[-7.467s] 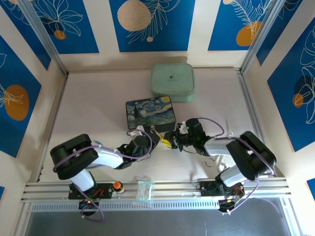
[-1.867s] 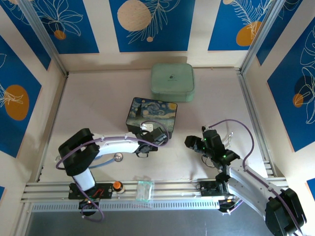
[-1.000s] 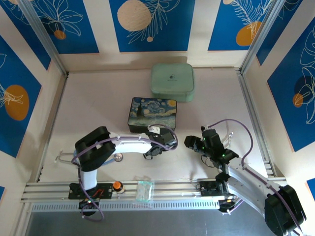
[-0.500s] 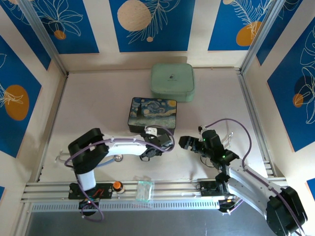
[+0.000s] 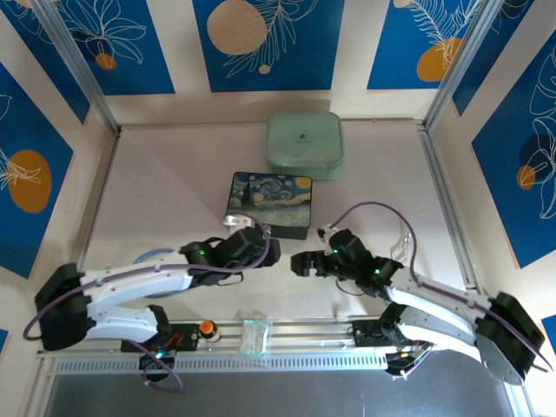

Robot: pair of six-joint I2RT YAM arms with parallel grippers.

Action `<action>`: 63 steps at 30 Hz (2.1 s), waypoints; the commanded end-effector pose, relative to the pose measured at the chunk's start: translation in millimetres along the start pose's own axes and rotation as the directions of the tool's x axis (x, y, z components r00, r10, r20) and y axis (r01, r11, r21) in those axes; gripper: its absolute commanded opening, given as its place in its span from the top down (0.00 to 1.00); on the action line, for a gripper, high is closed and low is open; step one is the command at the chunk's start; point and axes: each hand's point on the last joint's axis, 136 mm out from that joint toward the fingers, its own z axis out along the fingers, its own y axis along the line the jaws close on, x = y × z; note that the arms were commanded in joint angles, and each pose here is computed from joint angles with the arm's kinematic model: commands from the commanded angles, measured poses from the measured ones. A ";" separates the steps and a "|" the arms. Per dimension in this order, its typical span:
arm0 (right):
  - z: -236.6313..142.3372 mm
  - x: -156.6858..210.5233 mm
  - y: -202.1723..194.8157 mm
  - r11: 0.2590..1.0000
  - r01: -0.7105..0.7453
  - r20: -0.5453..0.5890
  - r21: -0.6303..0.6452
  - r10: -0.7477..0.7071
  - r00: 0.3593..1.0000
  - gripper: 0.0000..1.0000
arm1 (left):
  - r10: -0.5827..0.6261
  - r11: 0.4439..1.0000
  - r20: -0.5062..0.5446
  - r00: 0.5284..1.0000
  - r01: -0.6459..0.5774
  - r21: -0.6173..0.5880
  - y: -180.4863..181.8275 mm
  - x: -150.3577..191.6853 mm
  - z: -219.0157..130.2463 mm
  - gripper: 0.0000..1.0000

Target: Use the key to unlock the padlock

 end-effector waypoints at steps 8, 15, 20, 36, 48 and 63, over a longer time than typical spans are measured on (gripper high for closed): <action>63.9 -32.2 46.3 1.000 0.025 -0.021 -0.002 -0.025 0.999 0.17 | -0.263 0.953 0.027 0.964 0.255 0.165 52.1 -1.6 -13.0 0.01; 94.1 -23.2 35.5 0.996 0.062 -0.107 0.068 -0.054 0.993 0.29 | -0.294 0.948 0.015 0.956 0.289 0.132 72.8 9.9 -11.6 0.00; 104.7 -22.2 24.5 0.992 0.046 -0.110 0.121 -0.032 0.993 0.36 | -0.317 0.938 0.028 0.948 0.309 0.158 72.8 9.6 -10.8 0.00; 125.2 -3.2 33.8 0.997 0.071 -0.171 0.043 -0.062 0.983 0.56 | -0.368 0.917 0.013 0.930 0.360 0.174 75.0 16.9 0.1 0.01; 119.9 11.3 20.6 0.998 -0.054 -0.173 -0.017 0.050 0.984 0.80 | -0.387 0.913 0.033 0.922 0.378 0.152 85.4 20.0 0.5 0.01; 114.6 5.8 29.0 0.981 0.032 -0.141 0.191 -0.005 0.990 0.39 | -0.332 0.940 0.083 0.940 0.323 0.104 87.5 7.3 2.0 0.01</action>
